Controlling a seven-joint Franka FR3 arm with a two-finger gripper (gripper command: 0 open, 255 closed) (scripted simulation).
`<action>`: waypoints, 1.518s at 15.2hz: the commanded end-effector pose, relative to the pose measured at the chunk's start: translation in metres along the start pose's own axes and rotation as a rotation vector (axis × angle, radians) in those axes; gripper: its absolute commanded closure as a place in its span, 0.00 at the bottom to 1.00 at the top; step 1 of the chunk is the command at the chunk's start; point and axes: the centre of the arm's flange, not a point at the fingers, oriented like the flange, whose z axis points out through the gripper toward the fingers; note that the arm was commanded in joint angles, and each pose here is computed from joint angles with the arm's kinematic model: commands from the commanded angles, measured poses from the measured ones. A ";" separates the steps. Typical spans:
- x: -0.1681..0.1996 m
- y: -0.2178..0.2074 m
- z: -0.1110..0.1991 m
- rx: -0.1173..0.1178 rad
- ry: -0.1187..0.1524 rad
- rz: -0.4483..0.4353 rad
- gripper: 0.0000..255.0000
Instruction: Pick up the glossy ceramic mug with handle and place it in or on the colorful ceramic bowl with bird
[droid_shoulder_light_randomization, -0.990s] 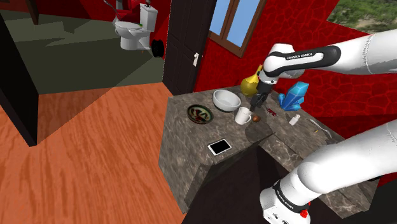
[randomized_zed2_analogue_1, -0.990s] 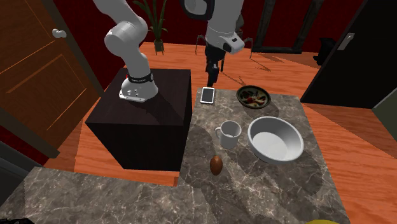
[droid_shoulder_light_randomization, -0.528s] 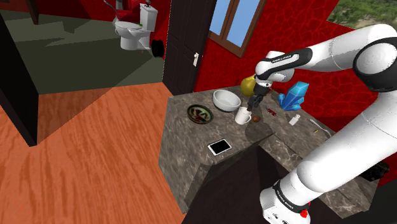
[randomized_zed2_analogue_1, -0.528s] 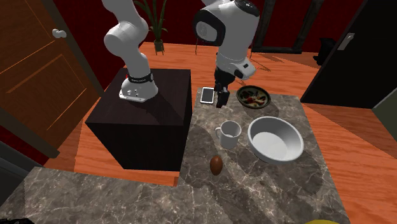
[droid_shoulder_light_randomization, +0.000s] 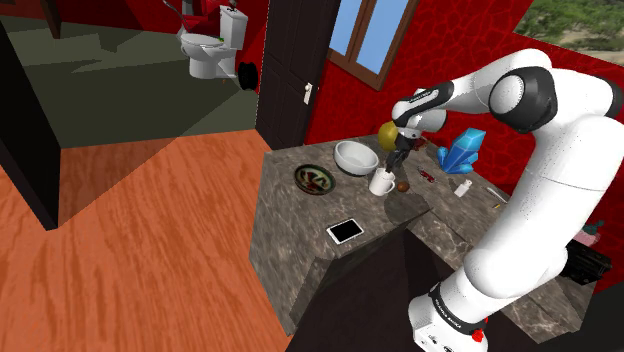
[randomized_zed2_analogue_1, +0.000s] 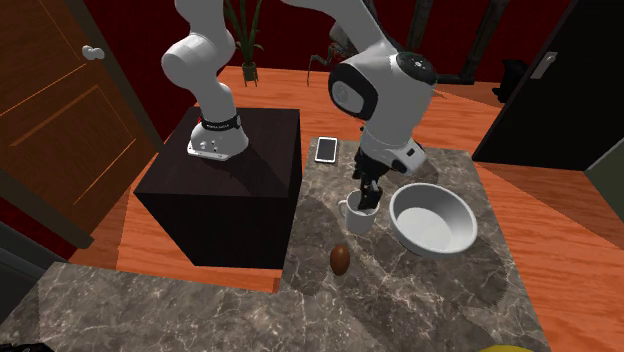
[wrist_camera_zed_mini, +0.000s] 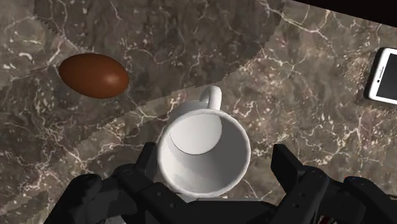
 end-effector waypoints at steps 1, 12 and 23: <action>0.009 0.020 0.013 0.000 0.003 -0.001 0.00; 0.021 0.044 0.066 -0.001 0.007 -0.001 0.00; 0.021 0.044 0.066 -0.001 0.006 -0.001 1.00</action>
